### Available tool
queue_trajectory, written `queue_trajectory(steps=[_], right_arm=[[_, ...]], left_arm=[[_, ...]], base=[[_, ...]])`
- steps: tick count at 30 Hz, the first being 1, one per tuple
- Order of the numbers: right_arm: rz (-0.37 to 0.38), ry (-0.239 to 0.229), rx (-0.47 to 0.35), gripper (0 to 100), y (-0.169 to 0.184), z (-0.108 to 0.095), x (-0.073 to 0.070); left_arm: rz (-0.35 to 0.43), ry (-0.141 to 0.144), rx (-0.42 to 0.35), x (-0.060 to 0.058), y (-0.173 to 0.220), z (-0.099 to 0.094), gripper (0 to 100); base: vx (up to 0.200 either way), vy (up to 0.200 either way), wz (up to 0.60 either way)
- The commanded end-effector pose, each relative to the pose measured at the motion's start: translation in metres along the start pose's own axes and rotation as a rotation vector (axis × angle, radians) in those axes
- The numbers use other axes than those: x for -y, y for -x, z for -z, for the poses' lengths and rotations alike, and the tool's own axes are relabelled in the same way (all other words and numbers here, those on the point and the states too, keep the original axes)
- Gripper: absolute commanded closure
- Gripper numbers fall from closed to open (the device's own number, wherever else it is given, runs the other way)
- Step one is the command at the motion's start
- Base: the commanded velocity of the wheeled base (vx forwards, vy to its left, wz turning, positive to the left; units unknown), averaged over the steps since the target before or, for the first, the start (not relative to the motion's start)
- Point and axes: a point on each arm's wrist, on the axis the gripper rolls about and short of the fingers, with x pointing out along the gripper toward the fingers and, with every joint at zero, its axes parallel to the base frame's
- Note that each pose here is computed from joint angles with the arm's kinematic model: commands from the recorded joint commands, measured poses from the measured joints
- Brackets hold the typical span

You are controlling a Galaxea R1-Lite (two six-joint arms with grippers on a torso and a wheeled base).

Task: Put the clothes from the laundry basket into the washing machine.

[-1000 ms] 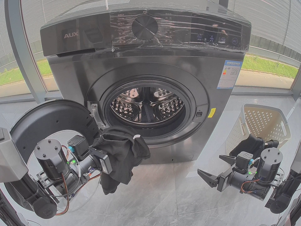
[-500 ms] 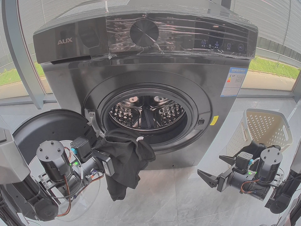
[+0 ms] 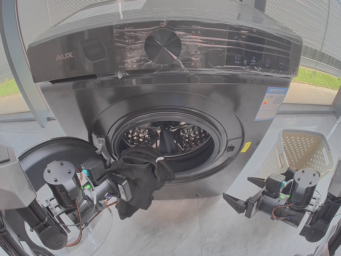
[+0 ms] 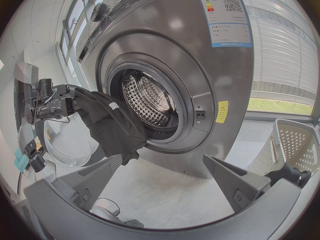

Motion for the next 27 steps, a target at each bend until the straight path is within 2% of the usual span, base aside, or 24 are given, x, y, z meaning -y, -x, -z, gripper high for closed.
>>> queue_trajectory(steps=[1,4,7,9,11,13,14,16,17,18,21,27], right_arm=[[-0.002,0.001,0.001,0,0.0,0.0,-0.001],[-0.003,0.001,0.007,0,-0.001,-0.001,-0.001],[-0.004,0.001,0.002,0,0.0,0.0,-0.001],[-0.004,0.001,0.002,0,0.0,0.0,-0.001],[-0.007,0.002,0.004,0,0.0,-0.001,-0.001],[-0.007,0.002,0.002,0,0.0,0.0,-0.001],[-0.008,0.004,0.0,0,0.0,0.0,-0.002],[-0.008,0.004,0.0,0,0.0,0.0,-0.002],[-0.01,0.004,0.0,0,0.0,0.0,-0.002],[-0.01,0.004,0.0,0,0.0,0.0,-0.002],[-0.008,0.004,0.0,0,0.0,0.0,-0.001],[-0.005,0.004,0.001,0,0.0,0.0,0.0]], left_arm=[[0.013,0.001,-0.015,0.004,-0.003,0.004,100],[0.041,-0.001,-0.011,0.01,-0.009,0.005,100],[0.045,-0.012,-0.029,0.014,-0.026,0.014,100],[0.055,-0.006,-0.05,0.015,-0.038,0.024,100],[0.103,0.001,-0.064,0.017,-0.05,0.032,100],[0.146,0.034,-0.059,0.02,-0.067,0.037,100],[0.145,0.051,-0.037,0.021,-0.077,0.037,100],[0.145,0.051,-0.037,0.021,-0.077,0.037,100],[0.123,0.07,0.023,0.024,-0.11,0.04,100],[0.107,0.077,0.045,0.025,-0.118,0.039,100],[0.072,0.082,0.088,0.029,-0.144,0.045,100],[0.071,0.081,0.097,0.032,-0.169,0.056,100]], base=[[0.0,0.0,0.0],[0.0,0.0,0.0],[0.0,0.0,0.0],[0.0,0.0,0.0],[0.0,0.0,0.0],[0.0,0.0,0.0],[0.0,0.0,0.0],[0.0,0.0,0.0],[0.0,0.0,0.0],[0.0,0.0,0.0],[0.0,0.0,0.0],[0.0,0.0,0.0]])
